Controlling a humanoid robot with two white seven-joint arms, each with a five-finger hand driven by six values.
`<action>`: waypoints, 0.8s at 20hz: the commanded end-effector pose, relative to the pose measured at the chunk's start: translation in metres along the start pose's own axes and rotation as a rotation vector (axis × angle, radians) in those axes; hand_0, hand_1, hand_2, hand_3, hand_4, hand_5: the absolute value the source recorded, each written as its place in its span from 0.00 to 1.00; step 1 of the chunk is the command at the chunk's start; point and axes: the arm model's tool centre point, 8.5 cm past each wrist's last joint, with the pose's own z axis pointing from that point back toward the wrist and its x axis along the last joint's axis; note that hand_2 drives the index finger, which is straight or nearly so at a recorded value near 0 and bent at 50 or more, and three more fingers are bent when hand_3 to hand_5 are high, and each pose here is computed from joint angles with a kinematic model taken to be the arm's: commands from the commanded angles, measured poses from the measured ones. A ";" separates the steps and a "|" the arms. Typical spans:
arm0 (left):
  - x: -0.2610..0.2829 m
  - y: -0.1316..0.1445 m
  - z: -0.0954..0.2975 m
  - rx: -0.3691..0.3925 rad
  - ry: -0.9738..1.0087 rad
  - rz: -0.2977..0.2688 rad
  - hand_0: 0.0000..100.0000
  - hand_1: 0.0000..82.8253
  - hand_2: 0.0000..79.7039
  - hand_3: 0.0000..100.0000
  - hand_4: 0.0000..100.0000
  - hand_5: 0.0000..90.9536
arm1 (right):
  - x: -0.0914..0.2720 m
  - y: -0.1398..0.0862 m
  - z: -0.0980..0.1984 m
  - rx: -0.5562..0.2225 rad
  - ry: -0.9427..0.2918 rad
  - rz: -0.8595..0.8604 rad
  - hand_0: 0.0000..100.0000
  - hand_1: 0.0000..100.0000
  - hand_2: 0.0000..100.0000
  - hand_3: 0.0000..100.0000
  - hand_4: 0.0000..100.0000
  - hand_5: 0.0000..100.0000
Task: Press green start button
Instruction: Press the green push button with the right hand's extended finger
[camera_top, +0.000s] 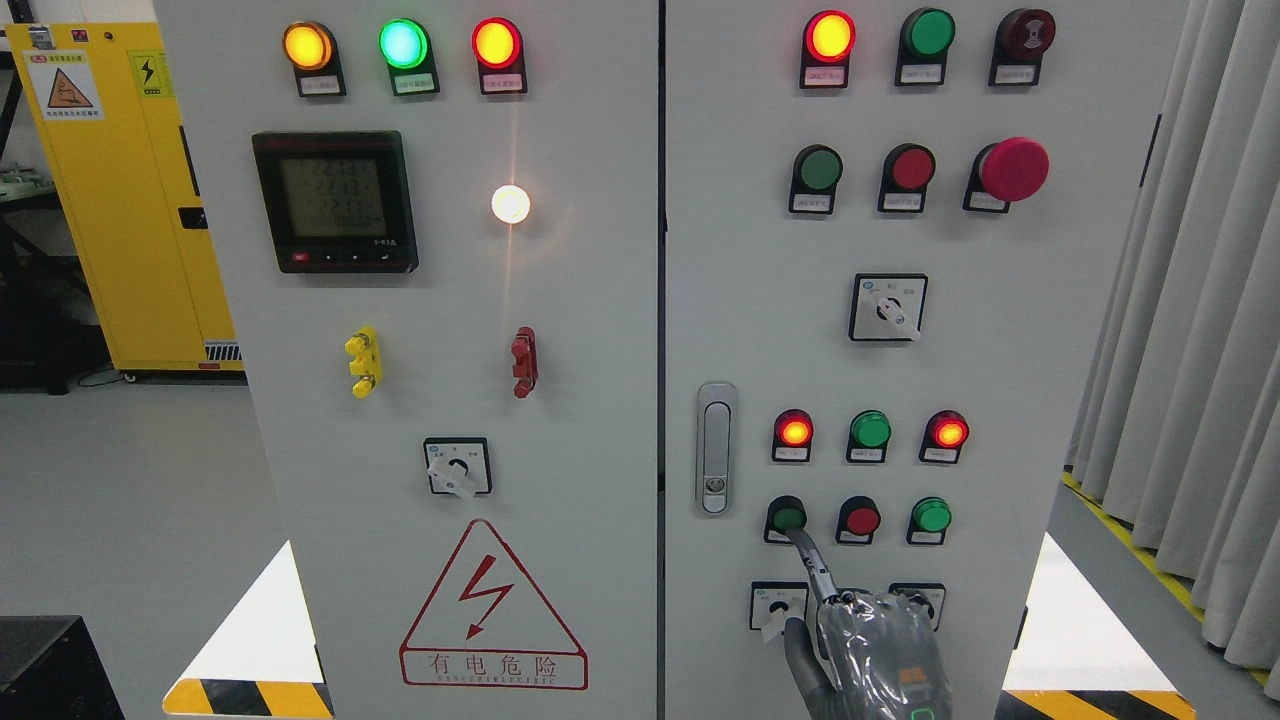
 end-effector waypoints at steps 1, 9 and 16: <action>0.000 -0.001 0.000 -0.001 0.000 0.000 0.12 0.67 0.00 0.00 0.00 0.00 | -0.001 0.002 -0.001 0.016 0.003 -0.002 0.72 0.91 0.00 0.95 0.97 1.00; 0.000 0.000 0.000 0.000 0.000 0.001 0.12 0.67 0.00 0.00 0.00 0.00 | -0.001 0.002 -0.002 0.018 0.004 -0.001 0.73 0.91 0.00 0.95 0.97 1.00; 0.000 0.000 0.000 -0.001 0.000 0.001 0.12 0.67 0.00 0.00 0.00 0.00 | 0.002 -0.010 -0.001 -0.021 -0.001 -0.005 0.73 0.91 0.00 0.95 0.97 1.00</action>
